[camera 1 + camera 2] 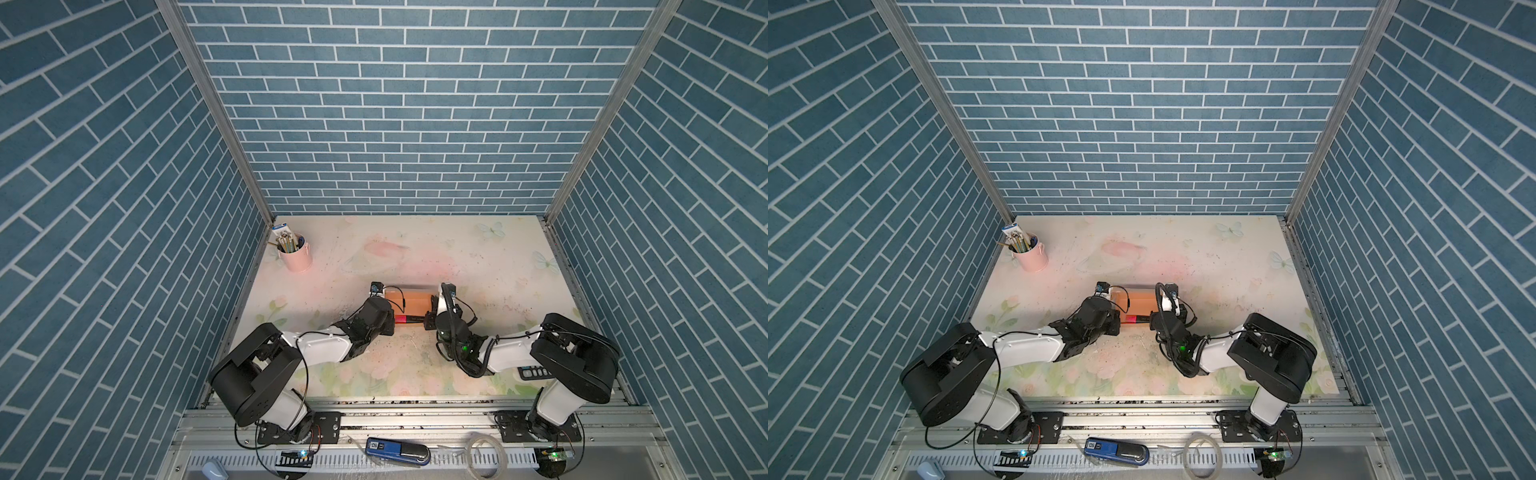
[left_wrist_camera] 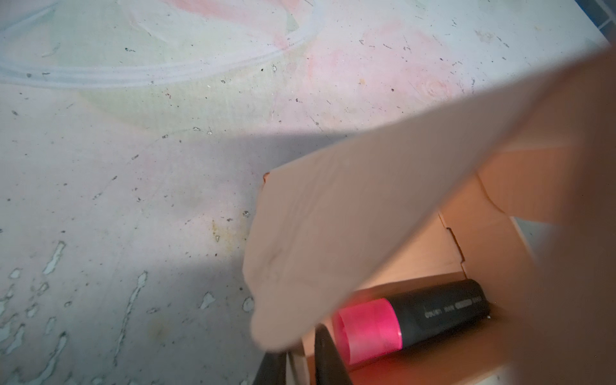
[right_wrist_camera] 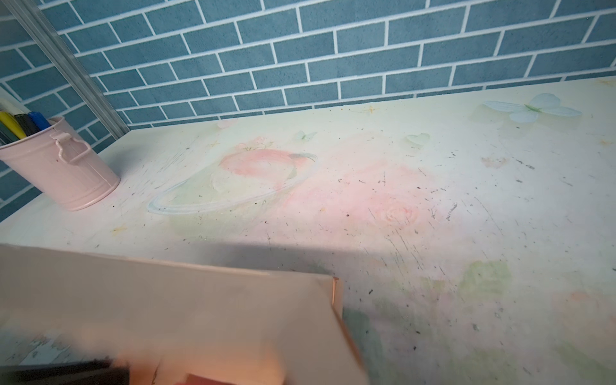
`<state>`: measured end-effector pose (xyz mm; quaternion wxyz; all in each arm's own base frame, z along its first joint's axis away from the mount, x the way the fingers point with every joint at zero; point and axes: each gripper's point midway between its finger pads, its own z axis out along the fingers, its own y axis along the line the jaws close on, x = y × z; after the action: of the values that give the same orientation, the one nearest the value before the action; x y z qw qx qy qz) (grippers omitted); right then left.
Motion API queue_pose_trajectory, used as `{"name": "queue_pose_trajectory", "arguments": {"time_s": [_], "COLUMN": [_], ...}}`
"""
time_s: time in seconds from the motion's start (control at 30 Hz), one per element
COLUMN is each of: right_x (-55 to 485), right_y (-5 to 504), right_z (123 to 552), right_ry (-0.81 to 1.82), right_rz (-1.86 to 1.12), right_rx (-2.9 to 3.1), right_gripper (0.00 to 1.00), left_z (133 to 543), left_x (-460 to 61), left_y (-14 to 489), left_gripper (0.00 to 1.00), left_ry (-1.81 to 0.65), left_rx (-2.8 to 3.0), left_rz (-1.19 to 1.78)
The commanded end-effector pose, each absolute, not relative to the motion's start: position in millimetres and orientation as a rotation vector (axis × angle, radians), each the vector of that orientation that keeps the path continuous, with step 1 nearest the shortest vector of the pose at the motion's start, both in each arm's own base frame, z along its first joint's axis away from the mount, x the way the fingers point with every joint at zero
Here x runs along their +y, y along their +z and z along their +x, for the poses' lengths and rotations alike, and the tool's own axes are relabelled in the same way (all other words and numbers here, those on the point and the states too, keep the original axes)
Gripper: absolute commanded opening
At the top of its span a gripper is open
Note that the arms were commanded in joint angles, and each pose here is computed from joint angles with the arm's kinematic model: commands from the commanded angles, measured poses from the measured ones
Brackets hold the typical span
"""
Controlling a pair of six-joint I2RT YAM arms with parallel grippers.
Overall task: Assemble paper box
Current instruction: Fold the lid at the center of the table.
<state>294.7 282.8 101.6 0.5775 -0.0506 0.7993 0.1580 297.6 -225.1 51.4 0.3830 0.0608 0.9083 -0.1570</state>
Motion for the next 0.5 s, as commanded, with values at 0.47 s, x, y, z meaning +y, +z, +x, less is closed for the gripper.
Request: {"name": "queue_pose_trajectory", "arguments": {"time_s": [0.47], "right_x": [280], "right_y": [77], "right_z": [278], "right_ry": [0.343], "right_rz": [-0.202], "right_rx": [1.923], "right_gripper": [0.0], "left_z": [273], "left_x": [-187], "left_y": [87], "left_gripper": [0.19], "left_ry": [-0.388], "left_rx": [2.263], "left_rz": [0.105]}}
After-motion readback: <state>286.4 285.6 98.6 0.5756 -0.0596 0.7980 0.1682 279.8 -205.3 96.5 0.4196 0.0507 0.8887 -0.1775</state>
